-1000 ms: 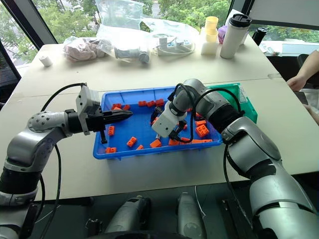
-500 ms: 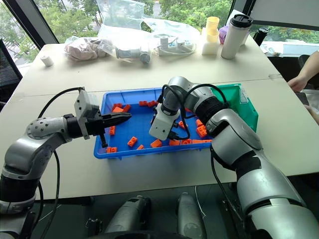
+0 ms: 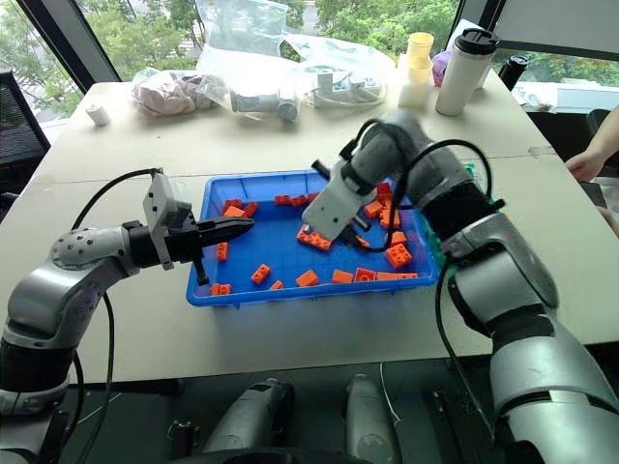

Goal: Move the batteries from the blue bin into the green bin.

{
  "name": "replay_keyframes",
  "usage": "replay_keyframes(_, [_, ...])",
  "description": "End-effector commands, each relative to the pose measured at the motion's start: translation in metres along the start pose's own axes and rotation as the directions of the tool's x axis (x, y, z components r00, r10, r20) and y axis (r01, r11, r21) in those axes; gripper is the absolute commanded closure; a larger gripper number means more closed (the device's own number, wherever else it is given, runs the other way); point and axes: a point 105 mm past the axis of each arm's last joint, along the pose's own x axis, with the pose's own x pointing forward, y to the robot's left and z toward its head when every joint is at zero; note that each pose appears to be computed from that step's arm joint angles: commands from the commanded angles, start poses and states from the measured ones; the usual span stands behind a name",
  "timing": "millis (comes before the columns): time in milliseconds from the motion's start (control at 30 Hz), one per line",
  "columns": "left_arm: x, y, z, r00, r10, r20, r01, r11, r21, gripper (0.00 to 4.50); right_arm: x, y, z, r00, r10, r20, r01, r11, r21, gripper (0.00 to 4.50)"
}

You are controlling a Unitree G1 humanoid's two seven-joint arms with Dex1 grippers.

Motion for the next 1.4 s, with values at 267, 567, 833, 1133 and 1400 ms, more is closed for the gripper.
replay_keyframes(267, [0.013, 0.006, 0.011, 0.996, -0.084, 0.039, 0.082, 0.995, 0.05, 4.5, -0.115, 0.035, -0.052, 0.842, -0.398, -0.365, 0.539, 0.658, 0.526, 4.5])
replay_keyframes(567, [0.029, 0.013, 0.015, 0.987, -0.152, 0.049, 0.148, 0.986, 0.079, 4.5, -0.124, 0.1, -0.109, 0.685, -0.285, -0.671, 0.727, 0.332, 0.601, 4.5])
replay_keyframes(833, [0.027, 0.014, 0.014, 0.986, -0.16, 0.04, 0.156, 0.984, 0.084, 4.5, -0.117, 0.097, -0.103, 0.697, -0.326, -0.639, 0.714, 0.231, 0.661, 0.93])
replay_keyframes(1133, [0.024, 0.014, 0.013, 0.988, -0.151, 0.035, 0.148, 0.986, 0.082, 4.5, -0.05, 0.037, -0.029, 0.875, -0.401, -0.272, 0.428, 0.379, 0.82, 0.02])
replay_keyframes(1400, [0.018, 0.014, 0.011, 0.991, -0.13, 0.023, 0.127, 0.989, 0.081, 4.5, 0.027, 0.056, -0.015, 0.965, -0.221, -0.143, 0.25, 0.598, 0.762, 0.02])
